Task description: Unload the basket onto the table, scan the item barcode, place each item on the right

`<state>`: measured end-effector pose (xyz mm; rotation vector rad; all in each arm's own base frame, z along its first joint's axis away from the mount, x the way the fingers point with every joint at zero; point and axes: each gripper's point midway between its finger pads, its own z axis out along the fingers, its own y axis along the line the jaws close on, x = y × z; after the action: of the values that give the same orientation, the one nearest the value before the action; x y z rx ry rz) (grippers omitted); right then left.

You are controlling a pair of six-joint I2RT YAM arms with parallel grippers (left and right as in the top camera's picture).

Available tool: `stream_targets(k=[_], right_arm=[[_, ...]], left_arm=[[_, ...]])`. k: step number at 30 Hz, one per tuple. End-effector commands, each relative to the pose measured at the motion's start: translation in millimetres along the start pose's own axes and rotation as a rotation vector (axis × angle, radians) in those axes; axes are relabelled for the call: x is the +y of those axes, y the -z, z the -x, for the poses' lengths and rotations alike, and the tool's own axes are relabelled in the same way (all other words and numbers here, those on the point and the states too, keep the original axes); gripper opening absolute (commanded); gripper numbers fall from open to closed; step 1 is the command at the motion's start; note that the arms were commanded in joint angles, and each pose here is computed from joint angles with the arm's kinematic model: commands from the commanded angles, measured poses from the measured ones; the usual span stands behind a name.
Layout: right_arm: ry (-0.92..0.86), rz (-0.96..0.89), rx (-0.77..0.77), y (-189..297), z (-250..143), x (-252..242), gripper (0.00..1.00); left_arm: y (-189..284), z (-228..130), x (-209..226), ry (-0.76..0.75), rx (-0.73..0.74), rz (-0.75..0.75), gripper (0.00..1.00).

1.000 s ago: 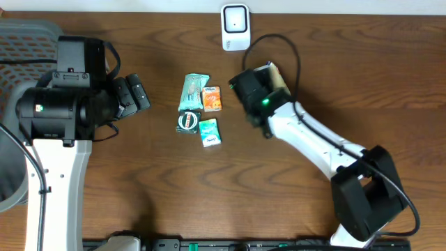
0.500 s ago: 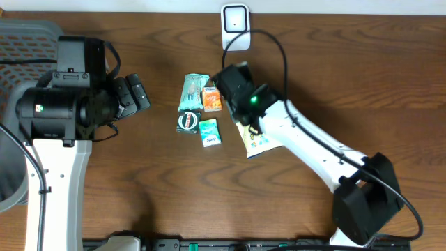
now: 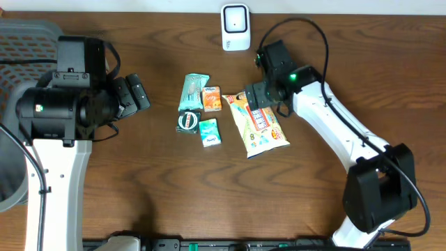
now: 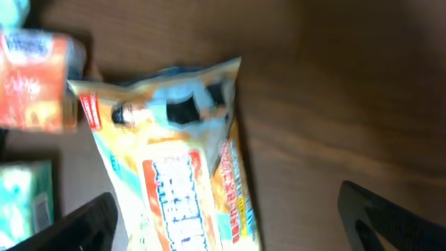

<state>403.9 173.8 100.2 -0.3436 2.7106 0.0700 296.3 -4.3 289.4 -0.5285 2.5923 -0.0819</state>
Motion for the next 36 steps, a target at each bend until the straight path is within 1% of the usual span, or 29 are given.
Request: stream_targets(k=[1, 6, 8, 9, 10, 13, 17, 18, 20, 24, 27, 29, 33, 36], right_arm=[[0.037, 0.073, 0.080, -23, -24, 12, 0.97], [0.035, 0.064, 0.141, -55, -47, 11, 0.97], [0.002, 0.056, 0.176, -69, -56, 10, 0.96], [-0.009, 0.052, 0.192, -75, -60, 10, 0.95], [-0.015, 0.049, 0.207, -81, -64, 11, 0.91], [-0.011, 0.043, 0.245, -94, -75, 11, 0.70], [-0.010, 0.043, 0.247, -95, -75, 11, 0.37], [-0.011, 0.044, 0.240, -93, -73, 11, 0.30], [-0.012, 0.047, 0.224, -90, -66, 12, 0.21], [-0.022, 0.058, 0.153, -73, -40, 15, 0.20], [-0.025, 0.059, 0.070, -54, -13, 15, 0.11], [-0.028, 0.043, 0.003, -38, 7, 13, 0.01], [-0.039, 0.037, -0.141, -16, 43, 12, 0.01], [-0.068, 0.052, -0.223, -11, 63, 15, 0.01]], left_arm=[[2, 1, 3, 0.015, -0.008, 0.012, 0.98], [2, 1, 3, 0.015, -0.008, 0.012, 0.98], [2, 1, 3, 0.015, -0.008, 0.012, 0.98], [2, 1, 3, 0.015, -0.008, 0.012, 0.98], [2, 1, 3, 0.015, -0.008, 0.012, 0.98], [2, 1, 3, 0.015, -0.008, 0.012, 0.98], [2, 1, 3, 0.015, -0.008, 0.012, 0.98], [2, 1, 3, 0.015, -0.008, 0.012, 0.98], [2, 1, 3, 0.015, -0.008, 0.012, 0.98], [2, 1, 3, 0.015, -0.008, 0.012, 0.98], [2, 1, 3, 0.015, -0.008, 0.012, 0.98], [2, 1, 3, 0.015, -0.008, 0.012, 0.98], [2, 1, 3, 0.015, -0.008, 0.012, 0.98], [2, 1, 3, 0.015, -0.008, 0.012, 0.98]])
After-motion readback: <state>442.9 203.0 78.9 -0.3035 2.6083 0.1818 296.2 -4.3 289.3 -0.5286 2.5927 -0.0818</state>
